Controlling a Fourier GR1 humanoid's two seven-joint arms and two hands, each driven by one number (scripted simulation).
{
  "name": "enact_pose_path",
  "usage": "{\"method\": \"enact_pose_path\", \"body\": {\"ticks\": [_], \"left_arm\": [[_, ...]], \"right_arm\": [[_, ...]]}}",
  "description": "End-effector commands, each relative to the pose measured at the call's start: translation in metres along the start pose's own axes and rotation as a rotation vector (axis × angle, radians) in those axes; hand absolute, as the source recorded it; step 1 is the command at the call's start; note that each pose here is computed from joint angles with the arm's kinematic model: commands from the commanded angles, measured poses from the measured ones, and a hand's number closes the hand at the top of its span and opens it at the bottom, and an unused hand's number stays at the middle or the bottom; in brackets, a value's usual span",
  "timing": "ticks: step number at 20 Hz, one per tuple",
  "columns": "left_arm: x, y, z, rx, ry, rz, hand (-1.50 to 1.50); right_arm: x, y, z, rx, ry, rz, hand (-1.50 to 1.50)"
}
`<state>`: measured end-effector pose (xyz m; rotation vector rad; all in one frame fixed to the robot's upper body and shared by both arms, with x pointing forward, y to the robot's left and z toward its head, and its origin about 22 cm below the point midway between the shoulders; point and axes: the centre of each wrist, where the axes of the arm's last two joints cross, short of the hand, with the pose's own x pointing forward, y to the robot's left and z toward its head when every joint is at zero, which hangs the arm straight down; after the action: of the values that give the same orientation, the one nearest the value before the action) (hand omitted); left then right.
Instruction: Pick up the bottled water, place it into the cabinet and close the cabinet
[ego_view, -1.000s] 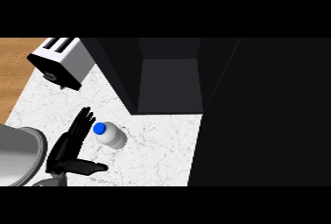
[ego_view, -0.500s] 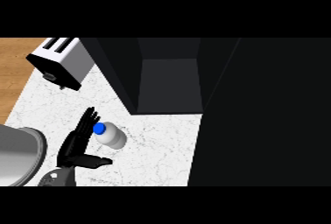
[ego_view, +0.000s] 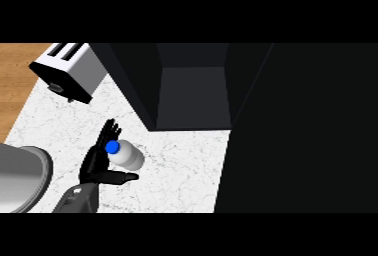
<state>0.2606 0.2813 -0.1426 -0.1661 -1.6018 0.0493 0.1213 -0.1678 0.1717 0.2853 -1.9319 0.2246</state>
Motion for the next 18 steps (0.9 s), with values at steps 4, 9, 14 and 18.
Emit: {"method": "enact_pose_path", "body": {"ticks": [4, 9, 14, 18], "left_arm": [[-0.011, -0.027, -0.007, -0.026, -0.039, 0.06, 1.5], [0.004, -0.014, -0.027, -0.108, -0.071, 0.089, 1.5], [0.004, -0.049, -0.038, -0.185, -0.208, -0.151, 1.5], [0.006, -0.054, -0.035, -0.093, -0.225, -0.203, 1.5]], "right_arm": [[0.03, -0.005, 0.023, -0.006, -0.048, 0.064, -1.5], [0.018, -0.002, 0.01, -0.005, -0.053, 0.073, -1.5], [0.02, -0.009, 0.007, -0.008, -0.035, 0.045, -1.5], [0.027, -0.014, 0.012, -0.03, -0.037, 0.087, -1.5]]}}
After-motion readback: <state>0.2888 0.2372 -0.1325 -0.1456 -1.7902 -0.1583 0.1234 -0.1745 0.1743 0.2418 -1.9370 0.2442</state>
